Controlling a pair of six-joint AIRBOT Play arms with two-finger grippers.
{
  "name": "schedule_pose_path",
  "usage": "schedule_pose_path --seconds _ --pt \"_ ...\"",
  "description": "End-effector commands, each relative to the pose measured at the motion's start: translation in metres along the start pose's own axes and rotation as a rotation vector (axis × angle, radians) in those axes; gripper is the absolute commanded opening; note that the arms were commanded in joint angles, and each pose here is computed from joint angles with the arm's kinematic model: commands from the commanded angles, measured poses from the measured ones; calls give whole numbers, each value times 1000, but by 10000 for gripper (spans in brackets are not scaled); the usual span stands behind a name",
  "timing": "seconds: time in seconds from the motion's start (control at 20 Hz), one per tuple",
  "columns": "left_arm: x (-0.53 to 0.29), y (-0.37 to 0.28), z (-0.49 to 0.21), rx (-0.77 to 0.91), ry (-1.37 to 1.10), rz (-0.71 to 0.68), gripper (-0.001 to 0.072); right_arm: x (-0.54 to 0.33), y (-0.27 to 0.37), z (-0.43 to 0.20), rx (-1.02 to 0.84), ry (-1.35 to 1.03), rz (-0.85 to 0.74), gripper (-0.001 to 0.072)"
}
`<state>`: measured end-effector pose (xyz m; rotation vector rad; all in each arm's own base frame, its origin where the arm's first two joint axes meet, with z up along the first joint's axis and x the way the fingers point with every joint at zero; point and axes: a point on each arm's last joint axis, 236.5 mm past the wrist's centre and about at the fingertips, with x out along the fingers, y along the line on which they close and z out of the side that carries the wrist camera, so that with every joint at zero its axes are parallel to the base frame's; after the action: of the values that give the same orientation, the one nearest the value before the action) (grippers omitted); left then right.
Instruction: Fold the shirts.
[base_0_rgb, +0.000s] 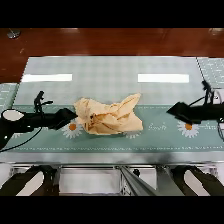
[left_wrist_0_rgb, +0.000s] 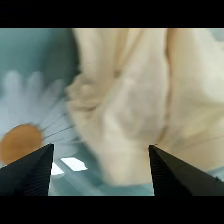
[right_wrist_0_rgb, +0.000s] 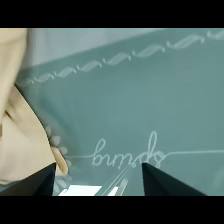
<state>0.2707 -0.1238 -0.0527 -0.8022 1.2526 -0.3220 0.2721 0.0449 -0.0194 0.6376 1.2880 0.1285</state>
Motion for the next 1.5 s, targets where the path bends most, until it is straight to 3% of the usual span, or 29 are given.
schedule_pose_path --seconds 0.0,0.25,0.3,0.35,0.6,0.9,0.95,1.0,1.05,1.25,1.45 --pt "25 -11 7 -48 16 -138 700 36 -7 -55 48 81 68 618" --pt "40 -35 19 -101 -7 -285 693 63 11 -74 -12 130 52 618" --pt "39 -41 19 -81 -4 -304 536 70 14 -81 -17 160 47 618" --pt "37 -47 19 -55 1 -317 42 78 17 -87 -21 190 46 618" --pt "14 -84 29 61 26 -430 20 104 51 -89 -9 226 108 618" --pt "12 -86 27 102 46 -424 20 140 97 -88 -57 311 134 617" --pt "12 -84 24 109 59 -416 20 145 106 -85 -74 317 140 566" --pt "13 -82 21 107 75 -406 19 146 116 -81 -101 316 150 325" --pt "12 -80 18 115 97 -387 19 143 127 -74 -164 306 176 23" --pt "-21 -103 39 288 57 -308 18 85 179 -11 -347 194 226 29" --pt "-117 -182 102 484 -212 -290 18 -59 246 95 -541 -205 187 29"
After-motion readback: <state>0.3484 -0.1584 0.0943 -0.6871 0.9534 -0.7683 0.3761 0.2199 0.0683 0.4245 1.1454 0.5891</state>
